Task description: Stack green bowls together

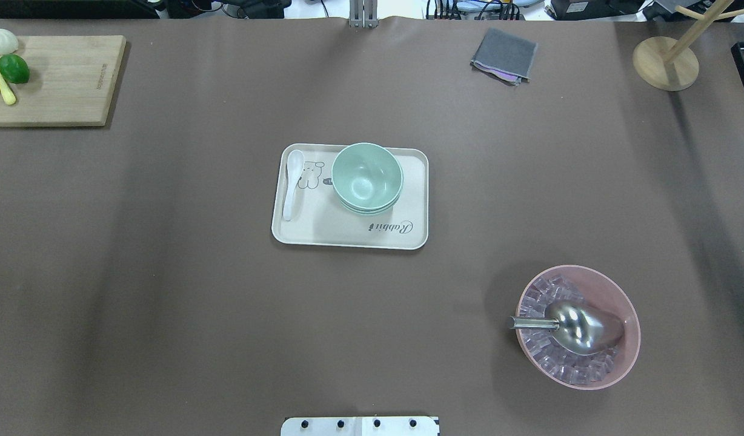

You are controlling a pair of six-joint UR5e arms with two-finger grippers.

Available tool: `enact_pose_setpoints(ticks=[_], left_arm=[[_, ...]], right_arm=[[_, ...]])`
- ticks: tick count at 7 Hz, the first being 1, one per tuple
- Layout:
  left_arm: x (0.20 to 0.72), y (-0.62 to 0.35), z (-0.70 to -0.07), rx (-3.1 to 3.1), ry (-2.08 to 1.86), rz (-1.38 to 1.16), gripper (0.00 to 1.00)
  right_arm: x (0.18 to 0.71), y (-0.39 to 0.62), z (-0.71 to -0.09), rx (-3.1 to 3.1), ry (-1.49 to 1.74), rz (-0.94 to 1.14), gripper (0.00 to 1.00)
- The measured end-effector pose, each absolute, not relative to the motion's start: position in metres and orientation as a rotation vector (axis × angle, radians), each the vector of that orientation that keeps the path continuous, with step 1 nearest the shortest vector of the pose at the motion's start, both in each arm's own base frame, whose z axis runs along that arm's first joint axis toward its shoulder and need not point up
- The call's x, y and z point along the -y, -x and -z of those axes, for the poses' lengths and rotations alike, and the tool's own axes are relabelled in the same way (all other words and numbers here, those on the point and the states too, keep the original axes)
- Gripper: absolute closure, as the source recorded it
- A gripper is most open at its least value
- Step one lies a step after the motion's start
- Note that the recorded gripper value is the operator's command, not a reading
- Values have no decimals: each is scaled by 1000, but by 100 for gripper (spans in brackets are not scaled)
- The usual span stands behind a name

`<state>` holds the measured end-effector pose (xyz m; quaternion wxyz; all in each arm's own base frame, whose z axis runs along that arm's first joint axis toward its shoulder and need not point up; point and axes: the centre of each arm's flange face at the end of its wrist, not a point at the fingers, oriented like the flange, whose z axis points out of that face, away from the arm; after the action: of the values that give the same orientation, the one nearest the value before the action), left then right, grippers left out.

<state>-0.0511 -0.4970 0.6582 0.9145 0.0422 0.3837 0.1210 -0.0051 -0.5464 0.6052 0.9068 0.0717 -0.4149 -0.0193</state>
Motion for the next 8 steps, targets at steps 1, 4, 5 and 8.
enact_pose_setpoints(ticks=[1, 4, 5, 8], left_arm=[[497, 55, -663, -789, -88, -261, 1], [501, 58, -663, -788, -96, -269, 1], [501, 58, -663, -790, -97, -269, 1], [500, 58, -664, -794, -95, -268, 1]], right_arm=[[551, 4, -599, 852, -150, 36, 0], [550, 4, -593, 827, -160, 87, 0], [549, 0, -599, 799, -148, 132, 0], [557, -21, -595, 753, -101, 185, 0]])
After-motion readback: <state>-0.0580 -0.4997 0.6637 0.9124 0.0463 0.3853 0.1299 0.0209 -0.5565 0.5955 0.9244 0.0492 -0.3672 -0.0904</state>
